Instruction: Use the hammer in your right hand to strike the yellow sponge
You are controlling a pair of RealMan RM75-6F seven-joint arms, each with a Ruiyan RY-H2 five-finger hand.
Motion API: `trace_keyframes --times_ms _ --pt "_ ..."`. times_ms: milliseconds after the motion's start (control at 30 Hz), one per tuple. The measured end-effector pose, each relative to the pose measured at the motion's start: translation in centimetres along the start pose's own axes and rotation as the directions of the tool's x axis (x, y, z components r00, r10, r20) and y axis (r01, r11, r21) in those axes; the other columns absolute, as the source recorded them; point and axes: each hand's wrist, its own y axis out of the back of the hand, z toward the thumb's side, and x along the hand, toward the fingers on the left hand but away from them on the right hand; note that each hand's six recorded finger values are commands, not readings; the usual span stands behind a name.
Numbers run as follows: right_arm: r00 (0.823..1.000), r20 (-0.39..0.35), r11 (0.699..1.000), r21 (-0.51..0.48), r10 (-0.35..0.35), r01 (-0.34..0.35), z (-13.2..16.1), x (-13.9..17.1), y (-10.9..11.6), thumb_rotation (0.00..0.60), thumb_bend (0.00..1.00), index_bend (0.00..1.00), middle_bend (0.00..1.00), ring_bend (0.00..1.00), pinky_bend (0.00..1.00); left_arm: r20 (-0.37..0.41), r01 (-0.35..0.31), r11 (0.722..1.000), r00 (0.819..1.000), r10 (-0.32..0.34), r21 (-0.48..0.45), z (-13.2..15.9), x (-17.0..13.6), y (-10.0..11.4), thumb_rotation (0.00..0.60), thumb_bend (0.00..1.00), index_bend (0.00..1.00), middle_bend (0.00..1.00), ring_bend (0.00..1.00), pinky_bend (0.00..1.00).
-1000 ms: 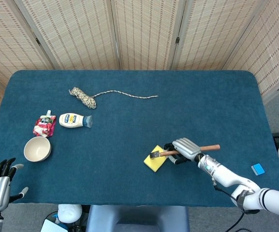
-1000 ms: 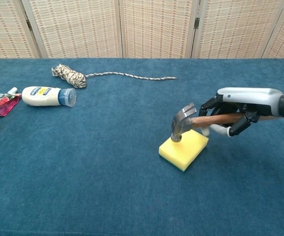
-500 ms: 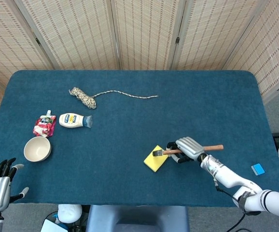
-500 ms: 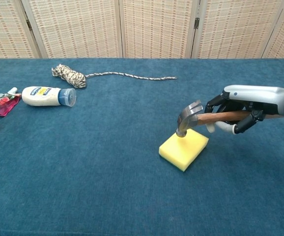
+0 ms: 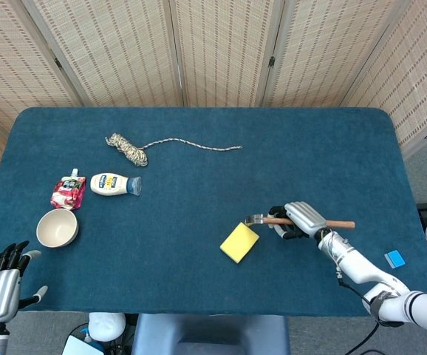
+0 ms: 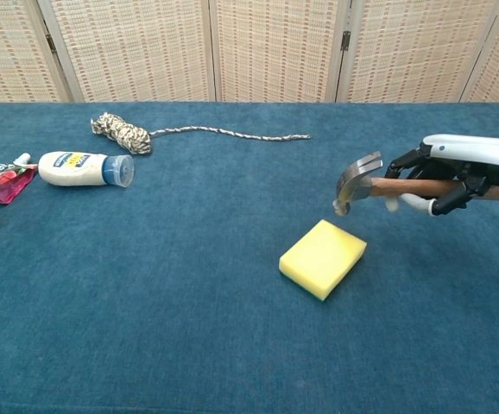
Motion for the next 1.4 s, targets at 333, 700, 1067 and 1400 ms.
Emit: trace_keyframes --times_ms 333,700,1067,1400 --pt "0.993 -0.114 0.999 -0.044 -0.007 0.002 2.8 0.6 -0.2 0.600 1.00 0.85 0.80 0.75 0.82 -0.005 -0.009 1.000 1.000 0.009 0.001 -0.2 0.0 0.3 0.600 0.21 0.29 0.14 0.11 0.17" --pt "0.989 -0.022 0.988 0.062 0.145 -0.144 0.8 0.6 -3.3 0.600 1.00 0.85 0.80 0.75 0.82 -0.010 0.003 1.000 1.000 -0.003 0.000 -0.3 -0.1 -0.1 0.600 0.21 0.28 0.14 0.11 0.17" --pt "0.997 -0.071 1.000 0.000 0.000 0.000 1.7 0.5 -0.3 0.600 1.00 0.85 0.80 0.75 0.82 -0.013 -0.006 1.000 1.000 0.006 -0.002 -0.5 -0.2 0.2 0.600 0.21 0.28 0.14 0.11 0.17" --pt "0.997 0.040 0.997 -0.012 -0.071 0.071 -1.4 -1.4 1.2 0.600 0.72 0.76 0.60 0.56 0.66 0.000 -0.009 1.000 1.000 0.009 -0.001 -0.1 0.0 0.3 0.600 0.21 0.28 0.14 0.11 0.17"
